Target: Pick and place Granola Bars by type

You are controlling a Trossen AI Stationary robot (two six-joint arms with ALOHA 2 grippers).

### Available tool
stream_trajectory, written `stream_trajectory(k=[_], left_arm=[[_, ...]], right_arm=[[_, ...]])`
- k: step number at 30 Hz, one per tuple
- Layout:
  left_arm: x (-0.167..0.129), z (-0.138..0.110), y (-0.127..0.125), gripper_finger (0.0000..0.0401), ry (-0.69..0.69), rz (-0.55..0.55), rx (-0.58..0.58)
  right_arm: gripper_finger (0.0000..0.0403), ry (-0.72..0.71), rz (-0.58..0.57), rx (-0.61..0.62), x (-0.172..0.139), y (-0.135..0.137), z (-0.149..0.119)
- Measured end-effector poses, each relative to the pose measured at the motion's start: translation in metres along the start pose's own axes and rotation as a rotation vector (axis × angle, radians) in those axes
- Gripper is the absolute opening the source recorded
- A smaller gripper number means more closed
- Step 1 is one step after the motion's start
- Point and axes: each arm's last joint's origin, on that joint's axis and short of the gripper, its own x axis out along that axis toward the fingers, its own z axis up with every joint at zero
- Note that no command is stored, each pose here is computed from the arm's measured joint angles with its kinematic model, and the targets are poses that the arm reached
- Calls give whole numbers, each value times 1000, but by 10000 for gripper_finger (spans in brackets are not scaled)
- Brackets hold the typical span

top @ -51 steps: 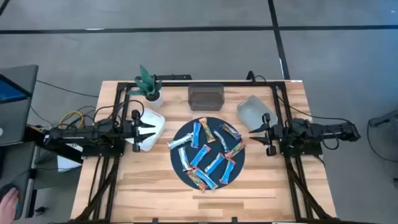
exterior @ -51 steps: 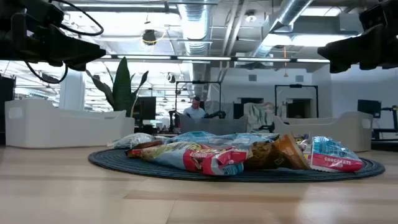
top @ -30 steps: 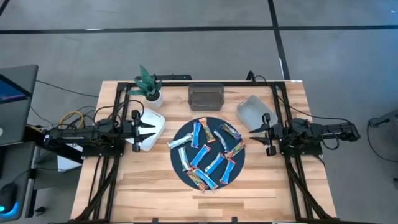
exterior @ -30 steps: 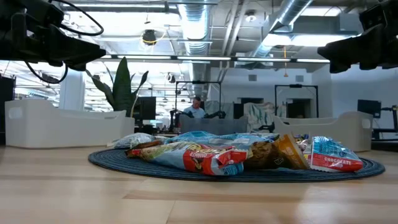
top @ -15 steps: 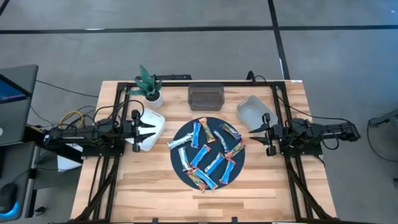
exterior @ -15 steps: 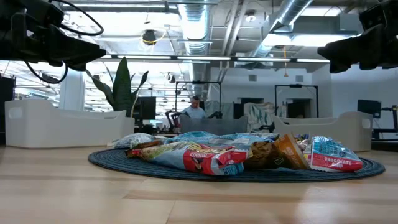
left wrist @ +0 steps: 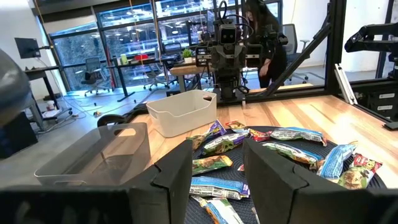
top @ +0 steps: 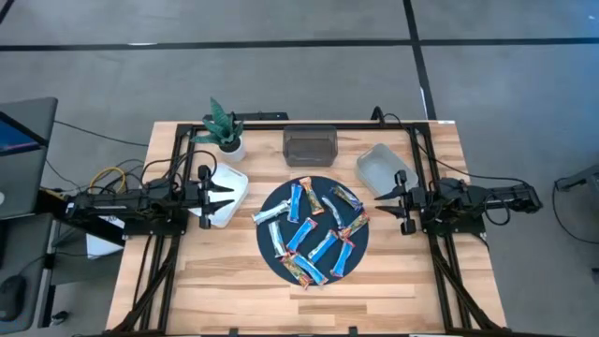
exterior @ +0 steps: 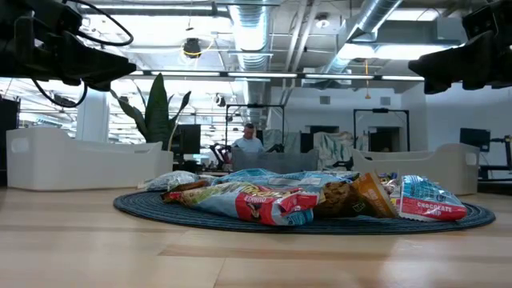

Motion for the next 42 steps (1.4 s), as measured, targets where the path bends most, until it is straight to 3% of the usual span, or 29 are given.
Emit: stream_trajectory(k=[29,36,42], left_arm=[[0,0,0,137,0,0,0],[0,0,0,137,-3,0,-10],[0,1,0,137,-6,1,-126]], right_arm=[[98,-48,-8,-42,0,-1,5],[98,-104,-1,159,-1,-1,10],[98,-110,-2,151,-1,-1,11]])
